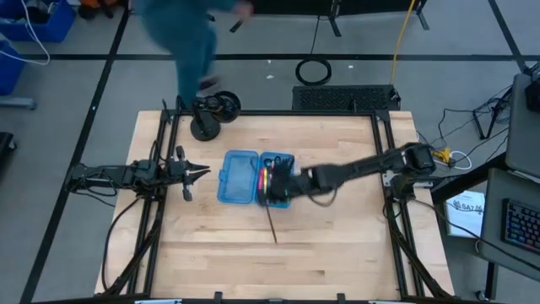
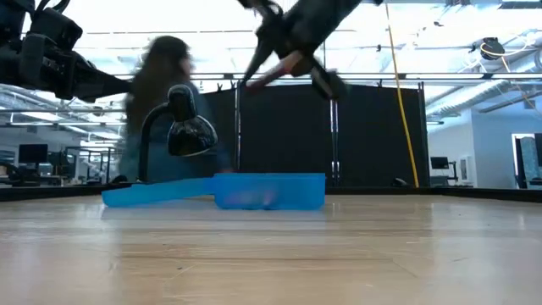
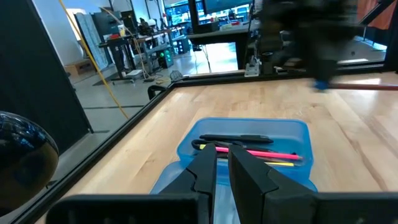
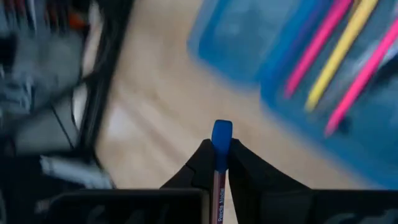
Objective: Pick & place school supplies into a supply box
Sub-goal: Put the brown pencil into the blue supply box, then return to Home Position
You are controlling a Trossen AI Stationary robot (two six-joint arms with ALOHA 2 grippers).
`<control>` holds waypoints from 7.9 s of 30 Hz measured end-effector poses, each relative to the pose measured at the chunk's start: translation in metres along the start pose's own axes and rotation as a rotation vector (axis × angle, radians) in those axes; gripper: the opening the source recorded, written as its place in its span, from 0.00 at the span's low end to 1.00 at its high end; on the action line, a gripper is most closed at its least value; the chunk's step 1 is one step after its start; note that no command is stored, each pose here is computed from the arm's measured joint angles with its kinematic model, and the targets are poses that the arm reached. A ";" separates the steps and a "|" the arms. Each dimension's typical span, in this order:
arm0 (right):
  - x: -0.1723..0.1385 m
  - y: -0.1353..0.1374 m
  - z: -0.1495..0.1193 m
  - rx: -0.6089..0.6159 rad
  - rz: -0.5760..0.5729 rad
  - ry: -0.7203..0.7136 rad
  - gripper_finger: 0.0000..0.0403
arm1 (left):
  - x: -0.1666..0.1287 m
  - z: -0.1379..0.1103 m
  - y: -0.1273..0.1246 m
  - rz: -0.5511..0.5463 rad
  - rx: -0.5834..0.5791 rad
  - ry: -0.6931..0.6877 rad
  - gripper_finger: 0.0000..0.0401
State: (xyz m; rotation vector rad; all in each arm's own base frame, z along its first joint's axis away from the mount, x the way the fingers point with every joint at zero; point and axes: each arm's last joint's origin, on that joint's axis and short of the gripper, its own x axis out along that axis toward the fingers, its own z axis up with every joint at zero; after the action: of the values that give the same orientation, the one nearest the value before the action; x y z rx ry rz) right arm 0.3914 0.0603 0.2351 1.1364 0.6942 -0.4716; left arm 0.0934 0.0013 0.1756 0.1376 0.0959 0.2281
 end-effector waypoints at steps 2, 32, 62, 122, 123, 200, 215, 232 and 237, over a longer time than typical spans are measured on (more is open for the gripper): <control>-0.001 -0.007 0.023 0.021 -0.023 -0.057 0.05 | 0.000 0.000 0.000 0.000 0.000 0.000 0.12; 0.020 -0.125 0.120 0.068 -0.285 -0.190 0.05 | 0.000 0.000 0.000 0.000 0.012 -0.004 0.12; 0.021 -0.128 0.115 0.057 -0.291 -0.127 0.13 | 0.000 0.001 0.000 0.001 0.028 -0.006 0.12; -0.115 -0.046 0.006 -1.143 0.058 -0.474 0.01 | 0.000 0.002 0.002 0.064 0.143 -0.009 0.12; -0.115 -0.054 0.004 -1.145 0.079 -0.489 0.00 | 0.000 0.003 0.002 0.053 0.154 -0.022 0.12; -0.170 -0.236 -0.020 -1.056 0.427 -1.053 0.00 | -0.001 -0.004 -0.017 -0.415 0.229 -0.227 0.00; -0.167 -0.238 -0.021 -1.060 0.421 -1.016 0.00 | -0.001 -0.003 -0.018 -0.432 0.159 -0.219 0.00; -0.165 -0.239 -0.022 -1.058 0.411 -0.992 0.00 | 0.000 -0.005 -0.017 -0.410 0.117 -0.186 0.09; -0.165 -0.239 -0.022 -1.058 0.411 -0.991 0.00 | 0.000 -0.005 -0.017 -0.409 0.118 -0.187 0.09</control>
State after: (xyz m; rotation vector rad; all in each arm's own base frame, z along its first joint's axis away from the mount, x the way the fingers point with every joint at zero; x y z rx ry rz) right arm 0.1113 -0.0062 0.1906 -0.0457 -0.2069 -0.1963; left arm 0.0967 -0.0148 0.1685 0.2522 -0.0492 -0.1996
